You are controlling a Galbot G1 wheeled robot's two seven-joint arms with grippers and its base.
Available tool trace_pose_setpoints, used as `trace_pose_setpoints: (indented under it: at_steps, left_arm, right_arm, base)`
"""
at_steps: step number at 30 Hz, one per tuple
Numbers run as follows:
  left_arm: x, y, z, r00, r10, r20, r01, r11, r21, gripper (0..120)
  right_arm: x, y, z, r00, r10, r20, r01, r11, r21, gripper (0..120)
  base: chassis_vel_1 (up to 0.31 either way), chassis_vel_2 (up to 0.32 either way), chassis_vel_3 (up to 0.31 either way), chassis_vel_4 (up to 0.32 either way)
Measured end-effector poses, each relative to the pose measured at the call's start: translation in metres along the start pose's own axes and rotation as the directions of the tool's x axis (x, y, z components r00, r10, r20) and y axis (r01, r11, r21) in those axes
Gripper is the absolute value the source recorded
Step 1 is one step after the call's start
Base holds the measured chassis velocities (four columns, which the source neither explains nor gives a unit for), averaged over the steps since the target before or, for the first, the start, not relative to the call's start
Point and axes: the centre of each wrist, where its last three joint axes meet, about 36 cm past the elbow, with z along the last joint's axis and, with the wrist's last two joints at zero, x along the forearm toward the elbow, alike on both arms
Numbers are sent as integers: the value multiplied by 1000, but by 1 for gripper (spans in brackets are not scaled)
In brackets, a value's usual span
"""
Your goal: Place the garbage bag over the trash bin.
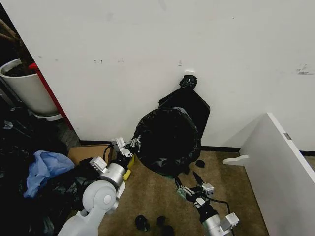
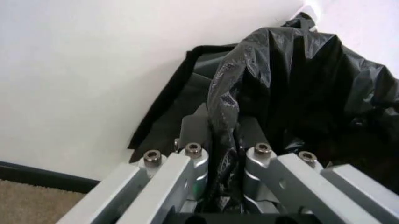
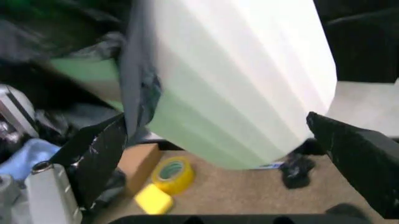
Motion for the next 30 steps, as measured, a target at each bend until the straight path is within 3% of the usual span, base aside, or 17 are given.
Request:
trace_pose_setpoints:
  at_steps: [8,16,19,21,25,27,29,30]
  left_arm:
    - [6,-3,-6,1000,0,-9,0,1000,-5,4]
    - [7,-1,-3,1000,-10,3,10,1000,-13,4]
    - [4,3,-2,1000,-18,13,18,1000,-22,4]
    - [3,4,-1,1000,-20,12,20,1000,-24,4]
    - [6,13,3,1000,-10,-1,10,999,-53,4]
    - [9,21,8,1000,13,-8,-13,997,-75,4]
    - [10,23,9,1000,18,-9,-18,997,-79,4]
    - [12,32,14,998,55,-6,-55,994,-93,4]
  right_arm:
    - [-11,-30,7,996,-33,83,24,994,107,100]
    - [0,-55,8,961,-233,150,200,958,205,100]
    - [12,-98,6,900,-411,147,382,904,193,100]
    - [13,-111,3,883,-445,145,414,887,202,100]
    - [19,-172,-30,774,-616,149,587,785,198,100]
    - [15,-178,-50,770,-591,241,566,807,169,100]
    - [13,-177,-54,774,-576,264,553,817,162,100]
    - [8,-173,-66,789,-521,325,505,852,140,100]
  base:
    - [0,0,0,0]
    - [0,0,0,0]
    - [0,0,0,0]
    - [0,0,0,0]
    - [0,0,0,0]
    - [0,0,0,0]
    - [0,0,0,0]
    - [0,0,0,0]
